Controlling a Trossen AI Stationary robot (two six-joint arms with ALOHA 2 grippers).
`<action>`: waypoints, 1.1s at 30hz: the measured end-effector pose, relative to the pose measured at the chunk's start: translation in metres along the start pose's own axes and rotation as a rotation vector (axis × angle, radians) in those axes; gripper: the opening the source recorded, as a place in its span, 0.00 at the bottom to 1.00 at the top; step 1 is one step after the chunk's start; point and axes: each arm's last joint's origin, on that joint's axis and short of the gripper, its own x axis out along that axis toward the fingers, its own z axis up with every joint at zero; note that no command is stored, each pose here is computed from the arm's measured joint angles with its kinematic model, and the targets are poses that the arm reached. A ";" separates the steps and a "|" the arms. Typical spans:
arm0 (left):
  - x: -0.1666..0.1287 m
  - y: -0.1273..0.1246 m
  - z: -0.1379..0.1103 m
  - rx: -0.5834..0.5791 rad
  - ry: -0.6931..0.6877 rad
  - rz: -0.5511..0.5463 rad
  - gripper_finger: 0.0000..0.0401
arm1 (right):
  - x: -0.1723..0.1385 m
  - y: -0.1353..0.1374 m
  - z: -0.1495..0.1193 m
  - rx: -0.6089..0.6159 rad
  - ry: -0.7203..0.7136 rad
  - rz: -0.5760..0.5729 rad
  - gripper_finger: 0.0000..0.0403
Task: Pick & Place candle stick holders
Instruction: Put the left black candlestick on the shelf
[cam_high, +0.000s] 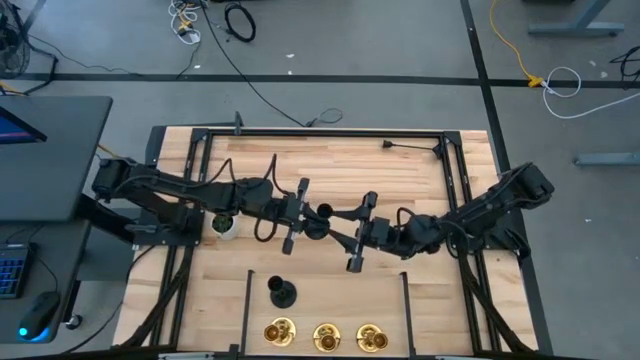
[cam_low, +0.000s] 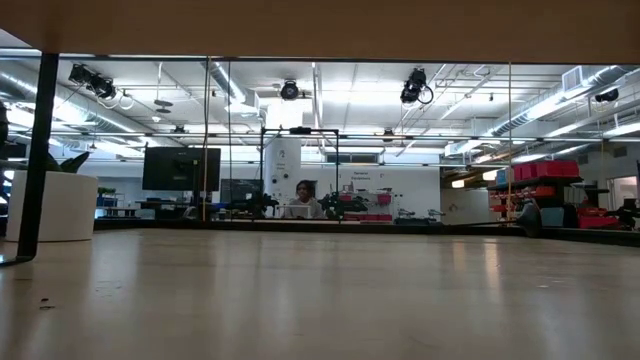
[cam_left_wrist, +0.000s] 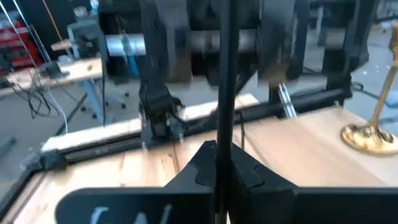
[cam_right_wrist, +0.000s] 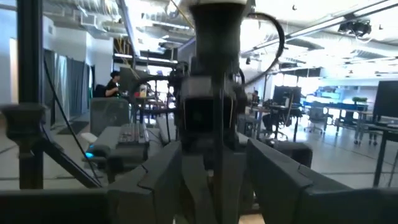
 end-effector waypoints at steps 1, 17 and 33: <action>0.000 0.000 -0.001 -0.001 0.006 -0.001 0.02 | 0.001 -0.001 0.001 0.000 -0.004 -0.003 0.45; 0.005 0.001 -0.002 0.001 -0.025 0.007 0.04 | 0.017 -0.016 -0.017 0.069 0.002 0.047 0.44; 0.005 0.001 -0.002 -0.006 -0.021 0.007 0.02 | 0.023 -0.018 -0.010 0.053 -0.008 0.032 0.04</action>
